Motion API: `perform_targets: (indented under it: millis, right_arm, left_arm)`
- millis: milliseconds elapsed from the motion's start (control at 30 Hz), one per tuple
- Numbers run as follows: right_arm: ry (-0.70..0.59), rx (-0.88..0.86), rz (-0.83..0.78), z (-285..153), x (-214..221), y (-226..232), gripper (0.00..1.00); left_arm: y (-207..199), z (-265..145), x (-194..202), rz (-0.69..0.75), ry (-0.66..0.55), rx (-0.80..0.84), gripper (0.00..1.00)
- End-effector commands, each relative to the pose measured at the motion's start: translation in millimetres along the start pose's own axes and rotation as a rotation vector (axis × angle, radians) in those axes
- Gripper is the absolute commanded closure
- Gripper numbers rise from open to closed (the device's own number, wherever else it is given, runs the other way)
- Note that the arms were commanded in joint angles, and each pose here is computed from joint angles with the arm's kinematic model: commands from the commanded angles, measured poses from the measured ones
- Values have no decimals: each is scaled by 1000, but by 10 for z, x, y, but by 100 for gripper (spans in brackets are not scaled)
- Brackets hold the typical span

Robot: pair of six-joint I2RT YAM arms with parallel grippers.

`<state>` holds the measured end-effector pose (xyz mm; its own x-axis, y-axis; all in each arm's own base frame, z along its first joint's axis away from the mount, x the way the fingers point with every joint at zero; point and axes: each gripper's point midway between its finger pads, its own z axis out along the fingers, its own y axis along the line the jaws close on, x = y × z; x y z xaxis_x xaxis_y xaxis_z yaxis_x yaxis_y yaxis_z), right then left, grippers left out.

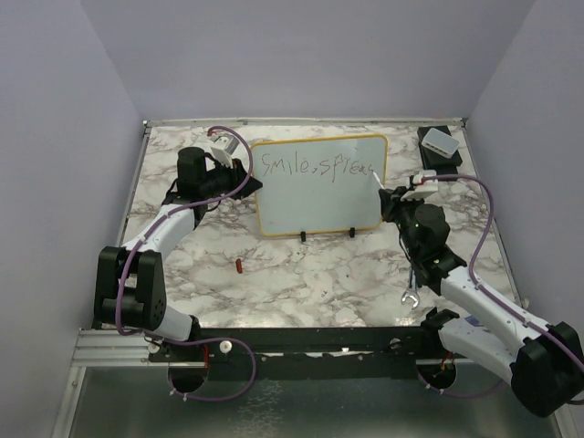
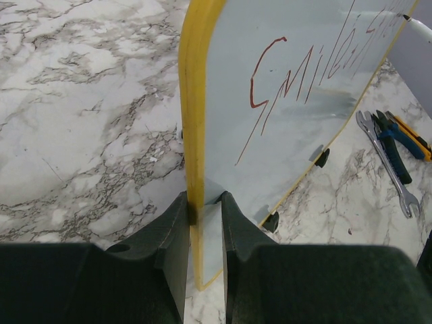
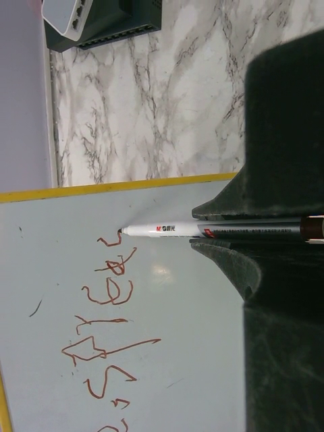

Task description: Write a sentence on the whiteboard

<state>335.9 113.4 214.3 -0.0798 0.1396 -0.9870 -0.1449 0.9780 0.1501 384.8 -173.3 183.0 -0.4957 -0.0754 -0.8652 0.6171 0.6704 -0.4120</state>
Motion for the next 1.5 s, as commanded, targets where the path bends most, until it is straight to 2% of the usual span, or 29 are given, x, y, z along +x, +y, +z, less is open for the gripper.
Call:
perform_targets:
  millis: [0, 367, 567, 1467]
  right_arm:
    - [-26, 49, 2, 27, -161, -66, 99]
    - [-95, 50, -28, 157, -508, -8, 99]
    - [-101, 63, -40, 211, -553, -15, 99]
    - [73, 68, 2, -32, 111, -117, 99]
  left_arm:
    - [-30, 5, 87, -11, 24, -11, 88]
    - [-36, 16, 104, -12, 29, -9, 88]
    - [-42, 16, 97, -11, 27, -7, 88]
    - [-65, 14, 85, -10, 24, -4, 88]
